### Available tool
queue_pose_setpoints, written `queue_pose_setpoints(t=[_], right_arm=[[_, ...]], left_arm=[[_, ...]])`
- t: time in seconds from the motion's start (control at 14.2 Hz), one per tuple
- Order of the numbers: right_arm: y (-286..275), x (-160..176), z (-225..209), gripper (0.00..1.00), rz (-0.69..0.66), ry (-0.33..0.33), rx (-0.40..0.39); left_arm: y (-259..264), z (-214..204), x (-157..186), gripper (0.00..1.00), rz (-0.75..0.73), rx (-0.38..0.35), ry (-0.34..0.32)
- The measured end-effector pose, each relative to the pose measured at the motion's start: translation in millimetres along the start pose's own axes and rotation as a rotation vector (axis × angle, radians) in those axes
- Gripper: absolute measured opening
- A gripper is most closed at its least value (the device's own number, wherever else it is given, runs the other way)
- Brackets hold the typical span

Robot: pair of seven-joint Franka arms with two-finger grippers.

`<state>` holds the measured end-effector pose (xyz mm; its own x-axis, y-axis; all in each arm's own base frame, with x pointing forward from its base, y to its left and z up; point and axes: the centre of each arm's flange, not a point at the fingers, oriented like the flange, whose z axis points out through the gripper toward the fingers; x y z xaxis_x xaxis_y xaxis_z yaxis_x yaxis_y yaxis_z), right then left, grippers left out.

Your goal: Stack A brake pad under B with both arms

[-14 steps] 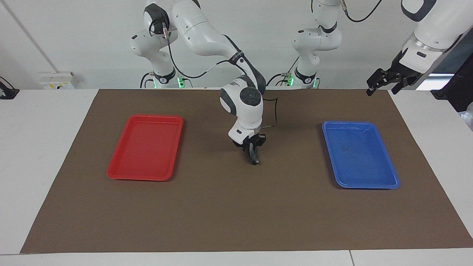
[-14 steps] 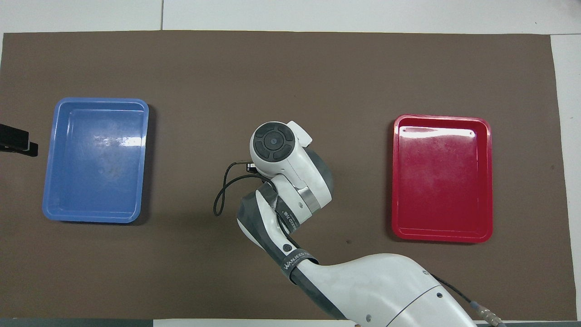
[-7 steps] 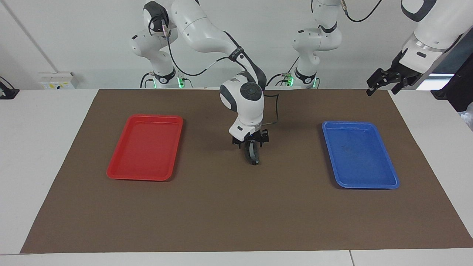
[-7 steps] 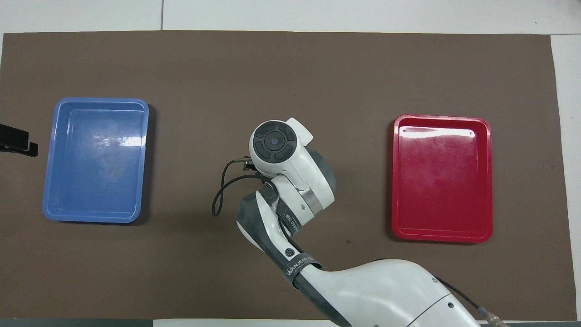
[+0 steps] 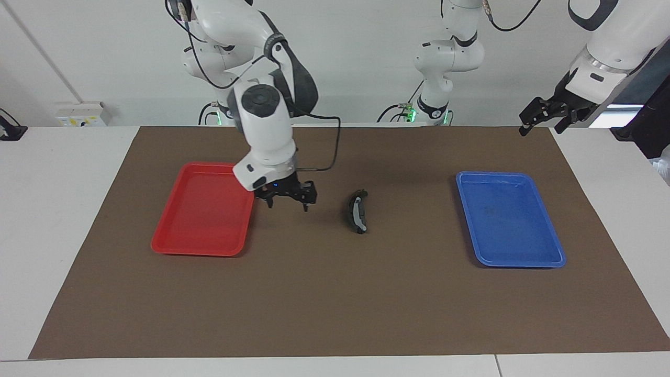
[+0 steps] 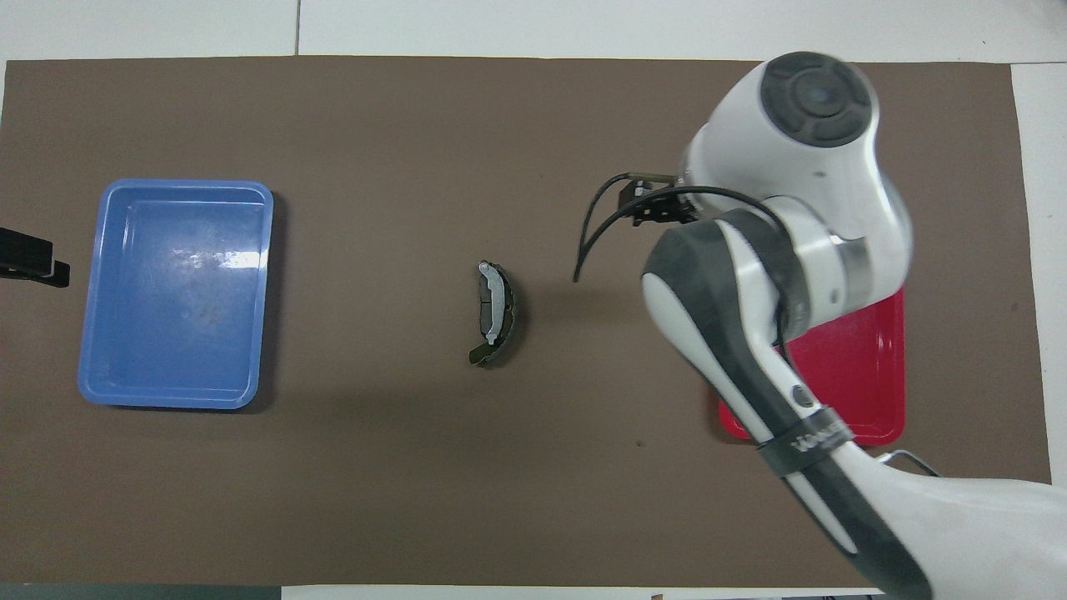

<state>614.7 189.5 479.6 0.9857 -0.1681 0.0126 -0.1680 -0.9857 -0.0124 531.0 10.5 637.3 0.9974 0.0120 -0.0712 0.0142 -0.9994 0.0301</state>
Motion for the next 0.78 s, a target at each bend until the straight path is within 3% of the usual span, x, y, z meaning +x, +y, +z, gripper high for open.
queue_pose_setpoints(t=[0.35, 0.56, 0.78], right_arm=[[185, 20, -49, 1.00, -0.028, -0.100, -0.023], [251, 4, -86, 1.00, -0.032, -0.106, -0.007], [275, -14, -117, 1.00, -0.052, -0.090, 0.005]], left_arm=[[0, 0, 0, 1.00, 0.000, 0.000, 0.000], [0, 0, 0, 1.00, 0.000, 0.000, 0.000], [0, 0, 0, 1.00, 0.000, 0.000, 0.000]])
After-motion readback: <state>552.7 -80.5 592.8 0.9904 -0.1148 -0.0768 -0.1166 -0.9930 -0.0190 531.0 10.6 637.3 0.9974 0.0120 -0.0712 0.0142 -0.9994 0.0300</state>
